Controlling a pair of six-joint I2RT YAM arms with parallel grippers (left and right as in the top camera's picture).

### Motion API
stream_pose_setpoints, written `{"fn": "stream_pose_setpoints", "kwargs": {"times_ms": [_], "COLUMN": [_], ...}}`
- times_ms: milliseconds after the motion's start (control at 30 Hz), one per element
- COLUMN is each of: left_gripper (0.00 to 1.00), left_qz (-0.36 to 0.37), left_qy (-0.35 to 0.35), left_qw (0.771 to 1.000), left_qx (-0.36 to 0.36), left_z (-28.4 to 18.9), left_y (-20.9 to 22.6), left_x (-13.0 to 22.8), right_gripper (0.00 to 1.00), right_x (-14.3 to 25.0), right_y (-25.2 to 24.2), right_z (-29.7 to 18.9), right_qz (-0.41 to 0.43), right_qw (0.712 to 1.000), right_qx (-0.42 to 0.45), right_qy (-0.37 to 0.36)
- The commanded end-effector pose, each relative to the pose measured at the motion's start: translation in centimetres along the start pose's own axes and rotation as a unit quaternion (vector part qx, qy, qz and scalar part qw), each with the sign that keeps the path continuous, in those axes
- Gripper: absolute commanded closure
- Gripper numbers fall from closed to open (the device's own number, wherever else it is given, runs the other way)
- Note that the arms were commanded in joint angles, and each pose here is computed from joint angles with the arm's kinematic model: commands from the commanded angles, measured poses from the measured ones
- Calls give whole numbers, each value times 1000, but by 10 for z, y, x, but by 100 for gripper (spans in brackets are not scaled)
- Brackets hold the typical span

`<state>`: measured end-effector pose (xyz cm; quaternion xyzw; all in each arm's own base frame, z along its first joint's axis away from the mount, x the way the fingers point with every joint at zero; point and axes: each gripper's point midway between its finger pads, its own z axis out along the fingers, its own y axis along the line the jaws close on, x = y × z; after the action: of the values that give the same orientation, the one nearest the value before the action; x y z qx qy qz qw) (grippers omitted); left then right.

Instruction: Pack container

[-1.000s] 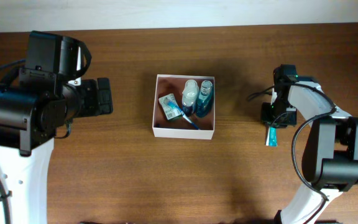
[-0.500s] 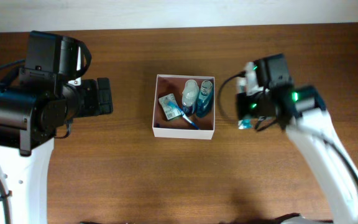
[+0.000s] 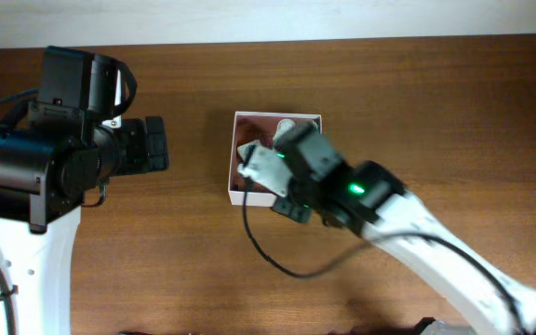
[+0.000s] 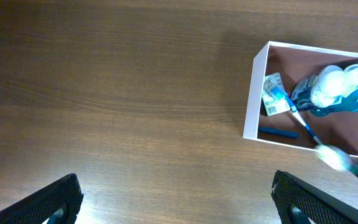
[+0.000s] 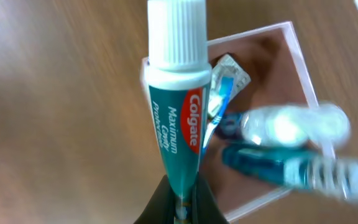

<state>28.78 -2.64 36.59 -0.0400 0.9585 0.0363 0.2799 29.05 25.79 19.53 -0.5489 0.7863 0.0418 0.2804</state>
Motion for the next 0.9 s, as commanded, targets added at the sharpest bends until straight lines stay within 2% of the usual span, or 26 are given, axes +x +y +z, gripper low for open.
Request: {"fn": "stream_pose_setpoints", "kwargs": {"times_ms": [0, 200, 233, 267, 300, 367, 400, 500, 533, 600, 633, 667, 867], "left_gripper": [1, 1, 1, 1, 1, 0, 1, 1, 1, 1, 1, 0, 1], "left_qz": [3, 3, 3, 3, 3, 3, 3, 3, 3, 3, 3, 3, 3], "left_qy": [-10, -10, -10, -10, -10, -10, -10, -10, -10, -10, -10, -10, -10], "left_qw": [1000, 1000, 1000, 1000, 1000, 1000, 1000, 1000, 1000, 1000, 1000, 1000, 1000], "left_qx": [-6, -6, -6, -6, -6, -6, -6, -6, -6, -6, -6, -6, -6], "left_z": [-5, -5, -5, -5, -5, -5, -5, -5, -5, -5, -5, -5, -5], "left_y": [4, 4, 4, 4, 4, 4, 4, 4, 4, 4, 4, 4, 4], "left_x": [-2, -2, -2, -2, -2, -2, -2, -2, -2, -2, -2, -2, -2], "right_gripper": [96, 96, 80, 46, 30, 30, 30, 30, 30, 30, 24, 1, 1], "right_x": [19, 23, 21, 17, 13, 5, -5, -15, -15, -14, -12, -10, 3], "right_y": [-24, -29, -30, -32, -35, -40, -44, -48, -47, -46, -44, -42, -28], "right_z": [51, 83, 81, 76, 70, 53, 28, -15, -51, -72, -84, -105, -193], "right_qz": [-96, -95, -83, -57, -29, 25, 77, 138, 170, 184, 190, 197, 201], "right_qw": [992, 991, 992, 994, 995, 996, 993, 986, 980, 976, 975, 972, 959], "right_qx": [41, 46, 48, 55, 62, 74, 85, 97, 104, 107, 109, 113, 130], "right_qy": [72, 87, 84, 76, 69, 50, 28, -4, -26, -38, -46, -60, -151]}}
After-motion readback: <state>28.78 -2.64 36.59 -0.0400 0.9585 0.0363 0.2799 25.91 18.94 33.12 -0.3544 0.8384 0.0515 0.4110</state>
